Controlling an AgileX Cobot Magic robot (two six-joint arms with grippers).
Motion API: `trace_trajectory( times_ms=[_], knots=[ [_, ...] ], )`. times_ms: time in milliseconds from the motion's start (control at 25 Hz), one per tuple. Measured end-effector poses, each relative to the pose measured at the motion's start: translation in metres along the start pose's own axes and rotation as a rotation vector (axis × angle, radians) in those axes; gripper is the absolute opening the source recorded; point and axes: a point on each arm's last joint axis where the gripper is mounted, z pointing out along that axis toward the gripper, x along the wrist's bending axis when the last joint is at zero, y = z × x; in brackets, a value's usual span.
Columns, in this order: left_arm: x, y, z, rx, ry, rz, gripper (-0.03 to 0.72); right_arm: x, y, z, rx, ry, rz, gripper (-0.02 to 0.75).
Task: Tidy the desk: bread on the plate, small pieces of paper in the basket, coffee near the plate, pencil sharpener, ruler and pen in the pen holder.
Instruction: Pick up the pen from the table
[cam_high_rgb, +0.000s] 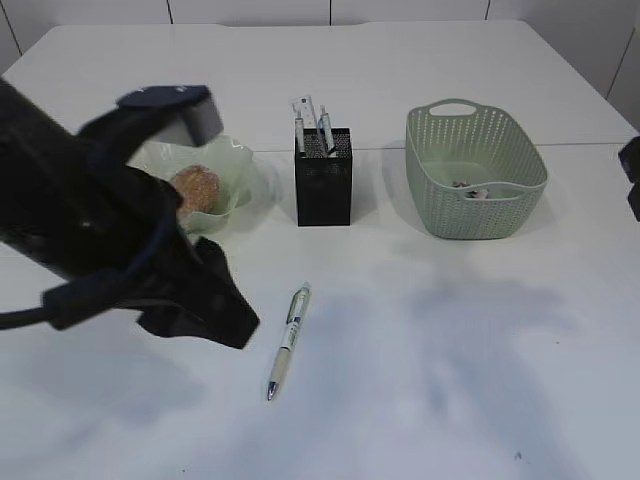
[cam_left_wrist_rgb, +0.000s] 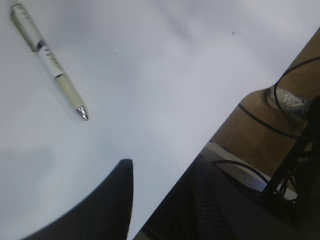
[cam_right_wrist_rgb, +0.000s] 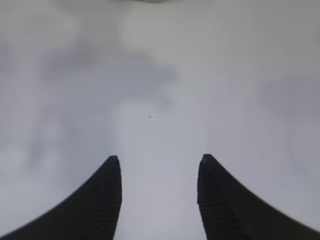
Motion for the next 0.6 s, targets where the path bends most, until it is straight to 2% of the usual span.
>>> trace_trajectory(
  times_ms=[240,320,600],
  knots=[
    [-0.02,0.012,0.041,0.109,0.02,0.138,0.286,-0.009,-0.004,0.007,0.014,-0.021,0.037,0.398],
    [-0.023,0.015,0.051,0.149,0.03,0.169,0.286,-0.024,-0.005,0.011,0.011,-0.052,0.089,0.398],
    [-0.019,0.044,0.072,0.211,0.11,0.195,0.286,-0.034,-0.017,0.027,0.038,-0.09,0.133,0.398]
  ],
)
